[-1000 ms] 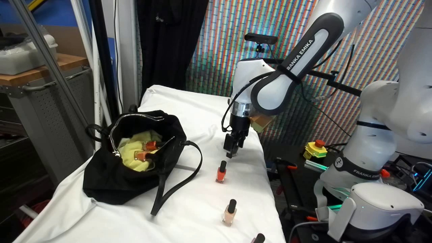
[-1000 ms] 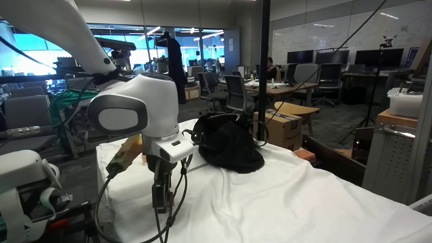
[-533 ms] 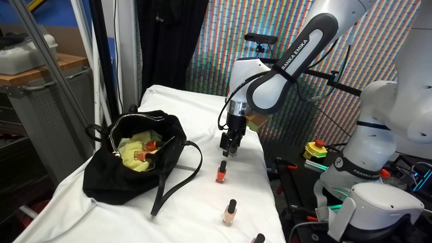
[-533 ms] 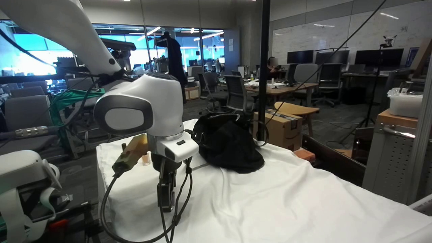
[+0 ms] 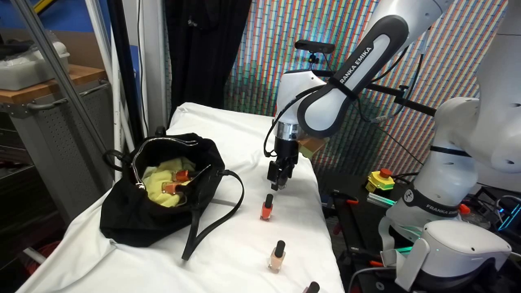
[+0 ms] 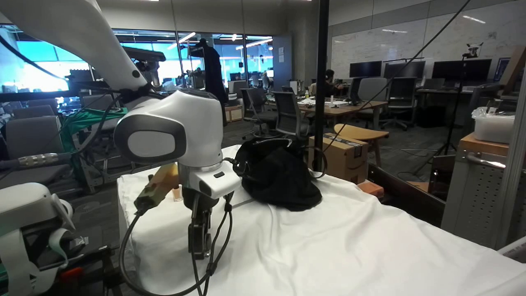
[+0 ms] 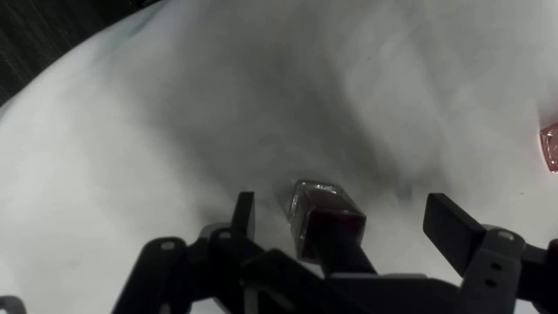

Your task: Place the nail polish bottles inside the black bag from right to left

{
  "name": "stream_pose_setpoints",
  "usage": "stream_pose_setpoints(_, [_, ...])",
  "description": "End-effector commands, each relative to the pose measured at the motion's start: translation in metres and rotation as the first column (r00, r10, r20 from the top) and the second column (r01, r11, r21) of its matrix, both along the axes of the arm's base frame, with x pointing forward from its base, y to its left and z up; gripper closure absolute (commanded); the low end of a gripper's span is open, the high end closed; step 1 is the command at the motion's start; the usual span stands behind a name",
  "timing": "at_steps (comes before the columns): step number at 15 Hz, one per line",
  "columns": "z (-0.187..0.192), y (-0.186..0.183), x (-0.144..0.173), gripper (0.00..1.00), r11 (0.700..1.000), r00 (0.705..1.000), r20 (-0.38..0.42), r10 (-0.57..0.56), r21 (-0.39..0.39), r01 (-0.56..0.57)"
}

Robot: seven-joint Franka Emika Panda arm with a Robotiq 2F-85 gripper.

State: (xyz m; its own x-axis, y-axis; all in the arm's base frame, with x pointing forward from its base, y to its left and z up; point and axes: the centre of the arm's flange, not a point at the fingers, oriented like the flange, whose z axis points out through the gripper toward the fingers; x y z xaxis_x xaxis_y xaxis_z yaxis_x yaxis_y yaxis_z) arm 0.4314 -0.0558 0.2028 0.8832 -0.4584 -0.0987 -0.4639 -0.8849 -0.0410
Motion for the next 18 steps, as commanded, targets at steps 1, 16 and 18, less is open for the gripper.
stream_pose_setpoints(1, [-0.0051, 0.0030, -0.0059, 0.00, 1.000, 1.000, -0.020, 0.014, 0.013, -0.014])
stream_pose_setpoints(16, [-0.0075, 0.0045, -0.0050, 0.84, 1.000, 0.999, -0.034, 0.023, 0.005, -0.023])
stream_pose_setpoints(18, [-0.0053, 0.0067, -0.0050, 0.85, 0.999, 0.999, -0.043, 0.034, 0.007, -0.034])
